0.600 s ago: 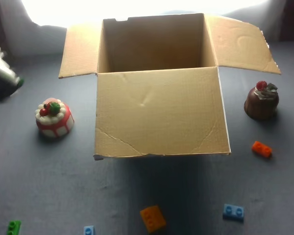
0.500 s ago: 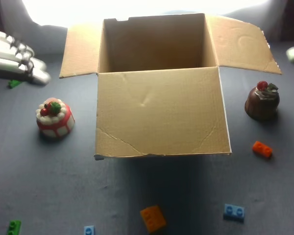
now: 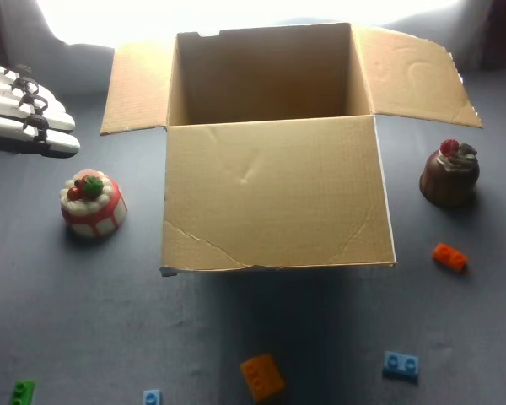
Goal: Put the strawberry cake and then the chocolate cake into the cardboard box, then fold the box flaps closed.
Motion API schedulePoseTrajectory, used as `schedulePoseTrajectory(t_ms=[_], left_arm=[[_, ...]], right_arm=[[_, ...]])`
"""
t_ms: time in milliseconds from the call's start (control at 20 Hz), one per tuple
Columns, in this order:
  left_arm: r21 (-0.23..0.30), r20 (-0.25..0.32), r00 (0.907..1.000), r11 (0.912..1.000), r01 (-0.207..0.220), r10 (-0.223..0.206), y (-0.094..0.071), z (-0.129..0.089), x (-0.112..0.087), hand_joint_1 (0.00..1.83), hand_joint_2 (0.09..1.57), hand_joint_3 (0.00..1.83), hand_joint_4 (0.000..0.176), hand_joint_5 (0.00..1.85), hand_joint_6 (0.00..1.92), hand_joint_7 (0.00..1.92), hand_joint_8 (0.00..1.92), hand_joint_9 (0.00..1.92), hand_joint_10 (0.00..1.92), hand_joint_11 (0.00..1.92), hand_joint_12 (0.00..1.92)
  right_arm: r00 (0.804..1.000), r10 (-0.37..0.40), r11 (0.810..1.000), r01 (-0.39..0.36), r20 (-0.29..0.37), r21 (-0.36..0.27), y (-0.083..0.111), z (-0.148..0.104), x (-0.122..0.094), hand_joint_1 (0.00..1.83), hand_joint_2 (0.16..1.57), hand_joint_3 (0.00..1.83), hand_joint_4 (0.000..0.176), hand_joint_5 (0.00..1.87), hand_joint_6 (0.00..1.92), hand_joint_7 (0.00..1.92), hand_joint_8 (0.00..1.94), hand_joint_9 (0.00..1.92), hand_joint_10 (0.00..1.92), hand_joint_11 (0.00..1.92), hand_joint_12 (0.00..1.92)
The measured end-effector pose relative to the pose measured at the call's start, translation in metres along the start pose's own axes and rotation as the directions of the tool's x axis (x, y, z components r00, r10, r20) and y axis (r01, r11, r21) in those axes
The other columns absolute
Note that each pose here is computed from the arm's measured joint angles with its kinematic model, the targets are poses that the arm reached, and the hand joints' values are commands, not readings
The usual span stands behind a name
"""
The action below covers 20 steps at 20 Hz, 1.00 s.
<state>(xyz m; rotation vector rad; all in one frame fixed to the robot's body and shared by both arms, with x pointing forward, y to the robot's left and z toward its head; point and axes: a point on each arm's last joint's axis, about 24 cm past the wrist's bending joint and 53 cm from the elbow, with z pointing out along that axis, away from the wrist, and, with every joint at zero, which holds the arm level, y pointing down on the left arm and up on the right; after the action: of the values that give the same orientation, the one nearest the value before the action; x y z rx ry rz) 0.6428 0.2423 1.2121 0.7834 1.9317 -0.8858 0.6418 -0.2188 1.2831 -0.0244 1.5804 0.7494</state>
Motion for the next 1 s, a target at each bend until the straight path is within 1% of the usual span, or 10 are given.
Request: schedulePoseTrajectory(t_ms=[100,200,300,400,450,550,650,750,900,1000], left_arm=[[0.0,-0.001,1.0,1.0,0.005,-0.005,0.0,0.0,0.0,0.37,0.93,0.0,0.027,0.0,0.0,0.0,0.0,0.01,0.0,0.0,0.32],[-0.008,-0.021,0.9998,1.0,0.002,-0.003,0.001,0.0,0.005,0.5,0.95,0.0,0.023,0.0,0.0,0.0,0.0,0.0,0.0,0.0,0.22],[-0.001,-0.033,0.9994,1.0,-0.007,0.007,-0.005,0.002,0.008,0.65,0.95,0.0,0.037,0.0,0.0,0.0,0.0,0.0,0.0,0.0,0.09],[0.02,-0.041,0.999,0.9997,-0.015,0.016,-0.014,0.008,0.01,0.81,0.95,0.0,0.045,0.0,0.0,0.0,0.0,0.0,0.0,0.0,0.03],[0.028,-0.044,0.9988,0.9994,-0.019,0.02,-0.018,0.011,0.01,0.94,0.94,0.0,0.046,0.0,0.0,0.0,0.0,0.0,0.0,0.0,0.01],[0.028,-0.044,0.9988,0.9994,-0.019,0.02,-0.02,0.015,0.009,1.06,0.93,0.0,0.056,0.0,0.0,0.0,0.0,0.0,0.0,0.01,0.01],[0.007,-0.064,0.9978,0.9998,0.019,-0.019,-0.013,0.023,0.02,1.08,0.97,0.01,0.055,0.0,0.0,0.0,0.0,0.0,0.0,0.01,0.01],[-0.007,-0.13,0.9914,0.9999,0.015,-0.016,-0.008,0.031,0.04,1.09,1.0,0.02,0.048,0.0,0.0,0.0,0.0,0.0,0.0,0.01,0.01],[-0.027,-0.079,0.9937,0.9966,0.078,-0.08,0.003,0.037,0.032,1.15,1.0,0.02,0.05,0.0,0.0,0.0,0.0,0.0,0.0,0.02,0.01],[-0.028,-0.075,0.9929,0.9955,0.09,-0.092,0.003,0.047,0.032,1.16,1.02,0.02,0.063,0.0,0.0,0.0,0.0,0.01,0.0,0.04,0.02]], right_arm=[[1.0,-0.002,1.0,0.002,-0.004,0.0,0.0,0.0,0.001,0.37,0.96,0.0,0.0,0.04,0.0,0.06,0.0,0.05,0.0,0.0,0.36],[1.0,-0.004,1.0,0.004,-0.004,0.0,0.0,0.0,0.001,0.55,0.96,0.0,0.0,0.04,0.0,0.07,0.0,0.05,0.01,0.0,0.38],[1.0,-0.006,1.0,0.006,-0.006,0.001,0.0,0.0,0.002,0.8,0.93,0.0,0.0,0.03,0.0,0.07,0.0,0.07,0.01,0.0,0.34],[1.0,-0.006,1.0,0.006,-0.006,0.001,0.0,0.0,0.002,0.93,0.92,0.0,0.0,0.01,0.0,0.07,0.0,0.08,0.01,0.0,0.35],[1.0,-0.006,1.0,0.006,-0.006,0.001,0.0,0.0,0.002,0.98,0.93,0.0,0.0,0.0,0.0,0.06,0.0,0.06,0.0,0.0,0.24],[1.0,-0.007,1.0,0.007,-0.006,0.0,0.0,0.001,0.002,1.06,0.95,0.0,0.004,0.0,0.0,0.03,0.0,0.04,0.0,0.0,0.09],[1.0,-0.006,1.0,0.006,-0.008,-0.002,0.001,0.001,0.003,1.11,0.95,0.0,0.006,0.0,0.0,0.01,0.0,0.03,0.0,0.0,0.07],[1.0,-0.011,1.0,0.011,-0.01,-0.002,0.001,0.002,0.004,1.06,0.99,0.02,0.01,0.0,0.0,0.01,0.0,0.03,0.0,0.0,0.03],[1.0,-0.017,1.0,0.017,-0.01,-0.002,0.001,0.002,0.004,1.03,1.01,0.02,0.005,0.0,0.0,0.01,0.0,0.03,0.0,0.0,0.0],[1.0,-0.02,1.0,0.02,-0.009,-0.002,0.001,0.002,0.004,1.01,1.01,0.02,0.009,0.0,0.0,0.02,0.01,0.02,0.0,0.0,0.0]])
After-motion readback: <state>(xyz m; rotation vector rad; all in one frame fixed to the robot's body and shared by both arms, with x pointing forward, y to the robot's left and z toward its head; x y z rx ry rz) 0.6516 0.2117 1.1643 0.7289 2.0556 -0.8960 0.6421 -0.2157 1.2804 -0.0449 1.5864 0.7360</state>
